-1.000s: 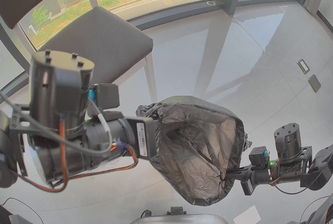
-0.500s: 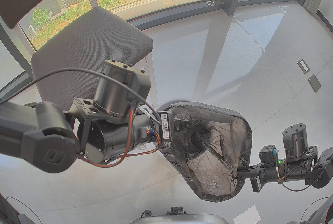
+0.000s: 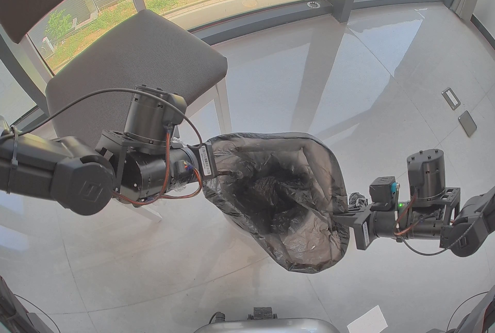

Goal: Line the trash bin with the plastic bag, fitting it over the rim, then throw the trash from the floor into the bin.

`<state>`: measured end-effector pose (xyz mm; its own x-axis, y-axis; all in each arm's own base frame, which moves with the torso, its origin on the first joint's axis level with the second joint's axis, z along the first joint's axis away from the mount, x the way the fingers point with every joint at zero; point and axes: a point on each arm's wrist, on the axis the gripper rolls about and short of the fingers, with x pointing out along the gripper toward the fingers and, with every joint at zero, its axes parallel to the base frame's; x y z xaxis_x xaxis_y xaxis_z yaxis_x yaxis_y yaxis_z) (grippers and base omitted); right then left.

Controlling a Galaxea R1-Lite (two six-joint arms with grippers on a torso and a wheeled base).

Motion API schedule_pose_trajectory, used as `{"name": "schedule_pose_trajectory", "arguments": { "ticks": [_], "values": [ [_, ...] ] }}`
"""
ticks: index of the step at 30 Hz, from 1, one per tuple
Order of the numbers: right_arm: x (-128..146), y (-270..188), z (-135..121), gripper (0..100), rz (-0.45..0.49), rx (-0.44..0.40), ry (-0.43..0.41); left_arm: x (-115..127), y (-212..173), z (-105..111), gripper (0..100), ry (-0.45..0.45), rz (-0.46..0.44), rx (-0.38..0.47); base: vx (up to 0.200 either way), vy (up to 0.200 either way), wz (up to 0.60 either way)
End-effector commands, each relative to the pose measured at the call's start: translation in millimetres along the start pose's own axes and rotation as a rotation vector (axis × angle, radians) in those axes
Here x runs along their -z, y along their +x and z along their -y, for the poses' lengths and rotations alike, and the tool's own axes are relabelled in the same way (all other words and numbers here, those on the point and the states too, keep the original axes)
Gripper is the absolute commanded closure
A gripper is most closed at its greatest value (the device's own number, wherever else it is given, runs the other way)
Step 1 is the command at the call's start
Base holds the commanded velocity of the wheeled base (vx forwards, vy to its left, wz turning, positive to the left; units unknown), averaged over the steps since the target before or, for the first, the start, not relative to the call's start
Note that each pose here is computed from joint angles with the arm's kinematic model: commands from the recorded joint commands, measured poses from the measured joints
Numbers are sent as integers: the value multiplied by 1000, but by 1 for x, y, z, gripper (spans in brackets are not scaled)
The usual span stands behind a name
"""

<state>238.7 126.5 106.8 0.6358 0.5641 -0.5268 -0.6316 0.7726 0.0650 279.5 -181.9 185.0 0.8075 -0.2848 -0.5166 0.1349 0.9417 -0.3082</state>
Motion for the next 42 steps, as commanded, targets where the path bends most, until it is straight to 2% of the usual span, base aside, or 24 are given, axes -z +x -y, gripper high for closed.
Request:
{"name": "schedule_pose_trajectory", "arguments": {
  "ticks": [1,8,20,26,32,42],
  "values": [
    [-11,23,-6,100,8,-27,9,-2,15,-16,100,-26,-7,-52,0,0,0],
    [-19,41,3,100,18,-10,34,2,34,-21,100,-31,-15,-70,0,0,0],
    [-29,54,49,100,54,96,80,-4,69,-9,100,-33,11,-53,0,0,0],
    [-36,70,52,100,66,90,74,-2,65,-11,100,-32,1,-67,0,0,0],
    [-22,88,56,100,17,87,85,4,44,-17,100,-26,-12,-73,0,0,0],
    [-36,81,92,100,80,171,108,-1,37,1,100,-23,17,-19,0,0,0]
  ]
}}
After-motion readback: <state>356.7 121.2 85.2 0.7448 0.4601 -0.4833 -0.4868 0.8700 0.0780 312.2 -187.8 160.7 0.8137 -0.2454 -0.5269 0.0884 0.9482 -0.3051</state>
